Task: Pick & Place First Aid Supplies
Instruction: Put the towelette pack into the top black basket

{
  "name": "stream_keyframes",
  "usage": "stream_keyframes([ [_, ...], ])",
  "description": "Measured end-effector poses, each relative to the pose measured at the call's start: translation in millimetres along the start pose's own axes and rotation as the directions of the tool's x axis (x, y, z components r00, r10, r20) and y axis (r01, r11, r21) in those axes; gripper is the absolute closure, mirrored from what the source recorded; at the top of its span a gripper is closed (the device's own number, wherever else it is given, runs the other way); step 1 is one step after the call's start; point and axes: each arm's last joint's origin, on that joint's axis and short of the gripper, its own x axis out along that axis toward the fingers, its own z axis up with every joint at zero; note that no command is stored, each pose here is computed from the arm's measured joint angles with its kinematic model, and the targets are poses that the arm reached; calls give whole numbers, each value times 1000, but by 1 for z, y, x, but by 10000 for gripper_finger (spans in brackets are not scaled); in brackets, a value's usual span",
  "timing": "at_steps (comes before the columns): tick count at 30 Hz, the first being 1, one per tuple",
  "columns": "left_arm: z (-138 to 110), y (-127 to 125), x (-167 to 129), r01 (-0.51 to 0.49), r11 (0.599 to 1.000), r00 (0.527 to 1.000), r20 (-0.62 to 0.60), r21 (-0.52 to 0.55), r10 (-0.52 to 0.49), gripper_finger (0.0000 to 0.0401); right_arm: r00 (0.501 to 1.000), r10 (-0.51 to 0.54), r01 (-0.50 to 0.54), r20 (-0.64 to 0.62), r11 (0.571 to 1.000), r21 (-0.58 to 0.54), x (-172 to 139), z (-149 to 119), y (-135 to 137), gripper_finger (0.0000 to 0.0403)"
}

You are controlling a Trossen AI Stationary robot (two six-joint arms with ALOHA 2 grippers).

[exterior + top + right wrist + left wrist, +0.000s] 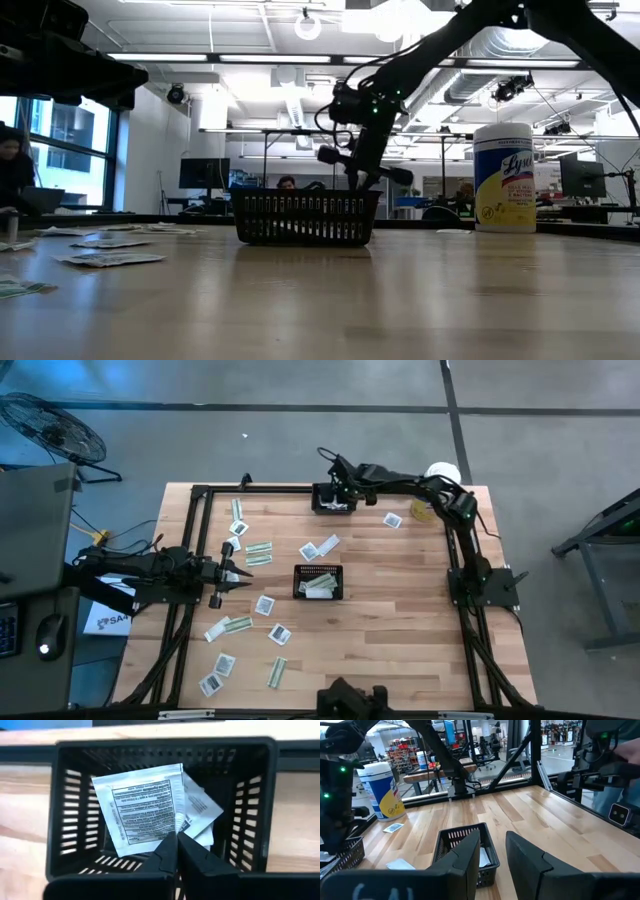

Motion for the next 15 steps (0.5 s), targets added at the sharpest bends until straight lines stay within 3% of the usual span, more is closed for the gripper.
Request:
stream_keyframes([
  [8,0,0,0,0,1000,1000,0,0,0,309,999,38,-39,-33,999,-38,-9,4,-1,333],
  [11,0,0,0,0,1000,1000,0,0,0,309,999,46,-48,-30,994,-97,-37,7,-1,310],
  [15,0,0,0,0,1000,1000,0,0,0,309,997,-78,74,-20,985,-159,-80,3,-13,301],
])
